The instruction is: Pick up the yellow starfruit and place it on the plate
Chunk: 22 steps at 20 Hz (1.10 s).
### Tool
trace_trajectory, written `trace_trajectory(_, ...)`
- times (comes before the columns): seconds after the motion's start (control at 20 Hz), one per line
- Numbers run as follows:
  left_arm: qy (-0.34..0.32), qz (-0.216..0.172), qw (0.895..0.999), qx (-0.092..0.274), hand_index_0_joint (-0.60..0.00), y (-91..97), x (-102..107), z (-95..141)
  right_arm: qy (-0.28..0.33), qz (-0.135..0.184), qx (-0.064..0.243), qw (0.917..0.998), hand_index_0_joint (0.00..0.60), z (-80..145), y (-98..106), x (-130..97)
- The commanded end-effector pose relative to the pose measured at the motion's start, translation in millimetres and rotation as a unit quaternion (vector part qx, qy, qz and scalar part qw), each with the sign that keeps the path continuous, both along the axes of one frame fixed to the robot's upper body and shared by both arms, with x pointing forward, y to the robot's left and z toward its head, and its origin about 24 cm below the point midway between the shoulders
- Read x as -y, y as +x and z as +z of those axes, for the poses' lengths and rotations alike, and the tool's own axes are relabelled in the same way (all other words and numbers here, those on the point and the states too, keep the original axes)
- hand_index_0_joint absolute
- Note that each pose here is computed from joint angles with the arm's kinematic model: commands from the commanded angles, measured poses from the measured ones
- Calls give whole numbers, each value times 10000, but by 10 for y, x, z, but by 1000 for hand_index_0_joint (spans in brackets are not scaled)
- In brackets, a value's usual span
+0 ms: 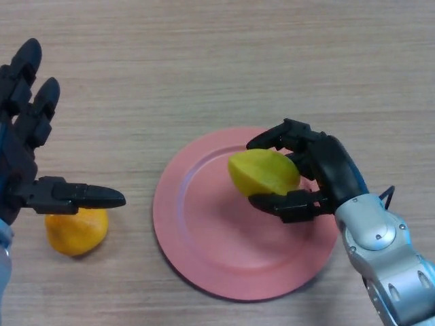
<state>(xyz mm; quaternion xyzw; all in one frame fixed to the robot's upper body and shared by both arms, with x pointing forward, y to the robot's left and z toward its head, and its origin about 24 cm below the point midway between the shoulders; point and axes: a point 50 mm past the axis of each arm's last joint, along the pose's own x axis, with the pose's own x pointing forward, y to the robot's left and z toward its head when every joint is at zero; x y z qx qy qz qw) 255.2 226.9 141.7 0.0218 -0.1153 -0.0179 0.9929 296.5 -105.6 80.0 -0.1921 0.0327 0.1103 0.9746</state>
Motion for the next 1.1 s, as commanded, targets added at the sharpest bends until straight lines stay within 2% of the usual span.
trace_trajectory(0.05,219,41,9945,1027,0,-54,-1,345,875,392,1530,9836,57,607,-50,47)
trace_trajectory(0.1,225,16,9945,1024,0,-58,48,354,1015,589,1741,9777,0,681,-114,46)
trace_trajectory(0.25,186,-88,9943,1044,0,-52,139,379,1209,601,2159,9670,0,895,-221,171)
trace_trajectory(0.35,154,-165,9942,1054,0,-31,186,437,1210,625,2322,9631,0,973,-289,246)
trace_trajectory(0.5,318,-240,9920,1195,0,-34,290,535,1214,582,2356,9625,0,1067,-442,413)
trace_trajectory(0.6,333,-316,9918,1195,0,-44,334,514,1162,428,2226,9670,0,1108,-559,578)
trace_trajectory(0.7,100,-317,9926,1171,0,-62,326,572,892,259,2351,9675,0,1184,-653,721)
trace_trajectory(0.75,142,-236,9909,1314,0,-63,334,622,864,216,2357,9677,0,1203,-718,762)
trace_trajectory(1.1,258,-264,9900,1363,0,-74,425,613,391,41,2406,9698,0,1069,-819,795)
